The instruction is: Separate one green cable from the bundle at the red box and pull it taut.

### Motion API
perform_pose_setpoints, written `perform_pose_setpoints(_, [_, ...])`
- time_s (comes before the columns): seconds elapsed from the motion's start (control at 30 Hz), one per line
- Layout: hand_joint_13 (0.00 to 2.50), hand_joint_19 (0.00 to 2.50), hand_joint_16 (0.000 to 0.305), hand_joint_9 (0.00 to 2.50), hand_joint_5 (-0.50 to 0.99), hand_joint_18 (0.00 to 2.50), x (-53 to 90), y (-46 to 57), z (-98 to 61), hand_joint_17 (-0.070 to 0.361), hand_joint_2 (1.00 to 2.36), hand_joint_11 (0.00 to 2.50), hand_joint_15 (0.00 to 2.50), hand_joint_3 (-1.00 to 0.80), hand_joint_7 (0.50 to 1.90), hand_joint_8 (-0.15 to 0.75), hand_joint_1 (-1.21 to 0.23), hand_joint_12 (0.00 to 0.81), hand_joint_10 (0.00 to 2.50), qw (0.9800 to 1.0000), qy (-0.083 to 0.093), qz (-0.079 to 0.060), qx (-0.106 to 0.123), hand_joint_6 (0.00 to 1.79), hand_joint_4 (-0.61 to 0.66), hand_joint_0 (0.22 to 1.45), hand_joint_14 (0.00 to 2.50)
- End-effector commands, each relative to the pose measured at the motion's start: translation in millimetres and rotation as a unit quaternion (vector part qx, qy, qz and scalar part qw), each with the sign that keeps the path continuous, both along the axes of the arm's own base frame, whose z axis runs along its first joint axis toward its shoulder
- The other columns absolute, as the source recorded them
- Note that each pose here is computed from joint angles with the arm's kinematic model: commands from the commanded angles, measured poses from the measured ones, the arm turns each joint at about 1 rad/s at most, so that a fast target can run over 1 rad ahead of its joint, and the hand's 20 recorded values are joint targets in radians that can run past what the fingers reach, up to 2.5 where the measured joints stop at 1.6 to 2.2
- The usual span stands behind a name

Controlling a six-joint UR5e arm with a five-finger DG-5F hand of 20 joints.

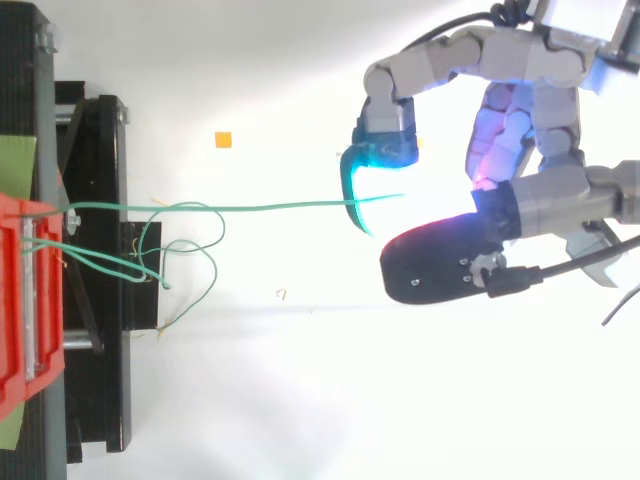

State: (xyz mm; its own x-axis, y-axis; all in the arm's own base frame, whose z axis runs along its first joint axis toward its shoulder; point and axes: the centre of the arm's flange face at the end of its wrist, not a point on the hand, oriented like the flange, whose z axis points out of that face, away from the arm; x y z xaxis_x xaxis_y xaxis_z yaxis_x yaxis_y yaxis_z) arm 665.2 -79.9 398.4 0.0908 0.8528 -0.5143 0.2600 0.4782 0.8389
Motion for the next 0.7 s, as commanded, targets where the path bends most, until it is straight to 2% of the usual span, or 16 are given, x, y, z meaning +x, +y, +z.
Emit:
perform_pose_setpoints(0.0, [1.44, 0.53, 0.053, 2.07, 0.15, 1.09, 0.1, -0.3, 0.2, 0.12, 1.02, 0.61, 0.57, -0.23, 1.35, 0.194, -0.66, 0.369, 0.02, 0.9999, 0.002, 0.0, -0.012, 0.5, 0.01, 0.72, 0.02])
perform_pose_setpoints(0.03, [1.44, 0.53, 0.053, 2.07, 0.15, 1.09, 0.1, -0.3, 0.2, 0.12, 1.02, 0.61, 0.56, -0.23, 1.34, 0.201, -0.66, 0.374, 0.02, 0.9999, 0.002, 0.0, -0.012, 0.5, 0.02, 0.72, 0.02])
perform_pose_setpoints(0.1, [1.45, 0.53, 0.053, 2.07, 0.15, 1.09, 0.3, -1.1, 0.4, 0.119, 1.02, 0.62, 0.57, -0.23, 1.34, 0.198, -0.66, 0.371, 0.02, 0.9992, 0.006, 0.001, -0.04, 0.5, 0.01, 0.72, 0.02])
perform_pose_setpoints(0.13, [1.45, 0.53, 0.053, 2.07, 0.15, 1.09, 0.4, -1.2, 0.6, 0.119, 1.02, 0.62, 0.56, -0.23, 1.34, 0.195, -0.66, 0.374, 0.02, 0.9989, 0.007, 0.001, -0.046, 0.5, 0.01, 0.72, 0.02])
perform_pose_setpoints(0.2, [1.45, 0.53, 0.053, 2.07, 0.15, 1.09, 1.3, -2.0, 1.3, 0.119, 1.02, 0.62, 0.57, -0.23, 1.34, 0.203, -0.66, 0.372, 0.02, 0.9975, 0.008, 0.001, -0.071, 0.5, 0.01, 0.72, 0.02])
perform_pose_setpoints(0.47, [1.44, 0.53, 0.053, 2.07, 0.15, 1.09, 2.4, -2.0, 2.1, 0.119, 1.02, 0.61, 0.56, -0.23, 1.34, 0.197, -0.66, 0.371, 0.02, 0.9958, 0.008, 0.003, -0.091, 0.5, 0.01, 0.72, 0.02])
perform_pose_setpoints(0.67, [1.45, 0.53, 0.053, 2.07, 0.15, 1.09, 2.7, -1.8, 2.2, 0.118, 1.02, 0.61, 0.57, -0.23, 1.34, 0.2, -0.65, 0.373, 0.02, 0.9918, 0.015, 0.01, -0.126, 0.5, 0.01, 0.72, 0.02])
